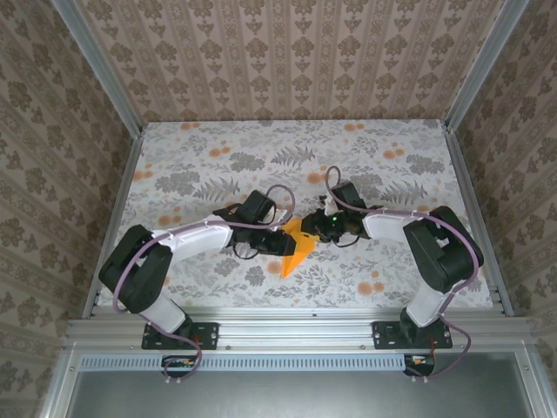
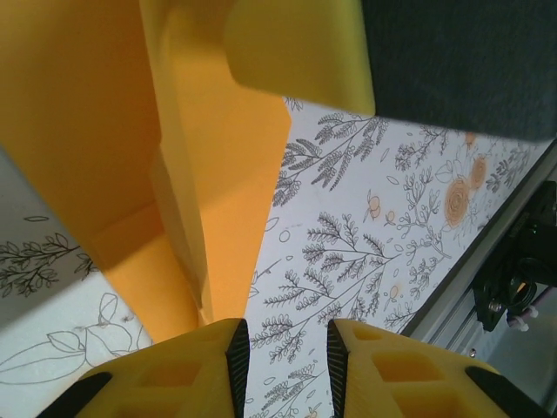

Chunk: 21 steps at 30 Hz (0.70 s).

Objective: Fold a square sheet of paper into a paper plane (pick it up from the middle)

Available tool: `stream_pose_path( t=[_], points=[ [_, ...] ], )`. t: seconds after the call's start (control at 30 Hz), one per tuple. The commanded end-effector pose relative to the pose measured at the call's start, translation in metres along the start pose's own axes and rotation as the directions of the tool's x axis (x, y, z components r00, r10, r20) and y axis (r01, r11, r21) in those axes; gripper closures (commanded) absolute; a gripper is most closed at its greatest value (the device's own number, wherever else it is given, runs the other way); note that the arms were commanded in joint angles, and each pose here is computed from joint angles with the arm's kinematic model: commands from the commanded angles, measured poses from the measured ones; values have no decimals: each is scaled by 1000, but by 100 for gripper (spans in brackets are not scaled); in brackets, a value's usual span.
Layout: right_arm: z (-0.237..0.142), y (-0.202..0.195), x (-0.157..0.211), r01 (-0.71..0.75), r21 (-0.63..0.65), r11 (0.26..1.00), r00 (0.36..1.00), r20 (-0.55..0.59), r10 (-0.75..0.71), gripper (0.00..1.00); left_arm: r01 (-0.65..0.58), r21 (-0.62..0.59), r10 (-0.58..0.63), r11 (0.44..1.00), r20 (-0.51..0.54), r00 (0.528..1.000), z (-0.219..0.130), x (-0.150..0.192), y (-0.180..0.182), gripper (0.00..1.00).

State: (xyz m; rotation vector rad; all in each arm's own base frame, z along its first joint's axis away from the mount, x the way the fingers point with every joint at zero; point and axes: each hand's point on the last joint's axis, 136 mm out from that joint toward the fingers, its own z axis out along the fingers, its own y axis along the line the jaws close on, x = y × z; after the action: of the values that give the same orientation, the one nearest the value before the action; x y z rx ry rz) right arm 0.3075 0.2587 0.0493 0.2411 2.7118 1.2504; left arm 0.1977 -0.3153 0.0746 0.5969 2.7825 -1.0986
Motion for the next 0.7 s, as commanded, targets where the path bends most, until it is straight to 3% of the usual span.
stream_pose_path(
  t=[0.0,0.4,0.67],
  points=[
    [9,-3,7,-18,-14,1000,999,-32,18,66,-20,-9,20,1000,-10,1000,7,-9,3,68],
    [21,-9,10,-23,12,1000,998,-51,24,65,-15,-114,8,993,-59,998,21,-7,36,70],
    [16,-15,12,-6,68,998,999,-51,9,64,-2,-121,-9,993,-84,996,31,0,47,74]
  ],
)
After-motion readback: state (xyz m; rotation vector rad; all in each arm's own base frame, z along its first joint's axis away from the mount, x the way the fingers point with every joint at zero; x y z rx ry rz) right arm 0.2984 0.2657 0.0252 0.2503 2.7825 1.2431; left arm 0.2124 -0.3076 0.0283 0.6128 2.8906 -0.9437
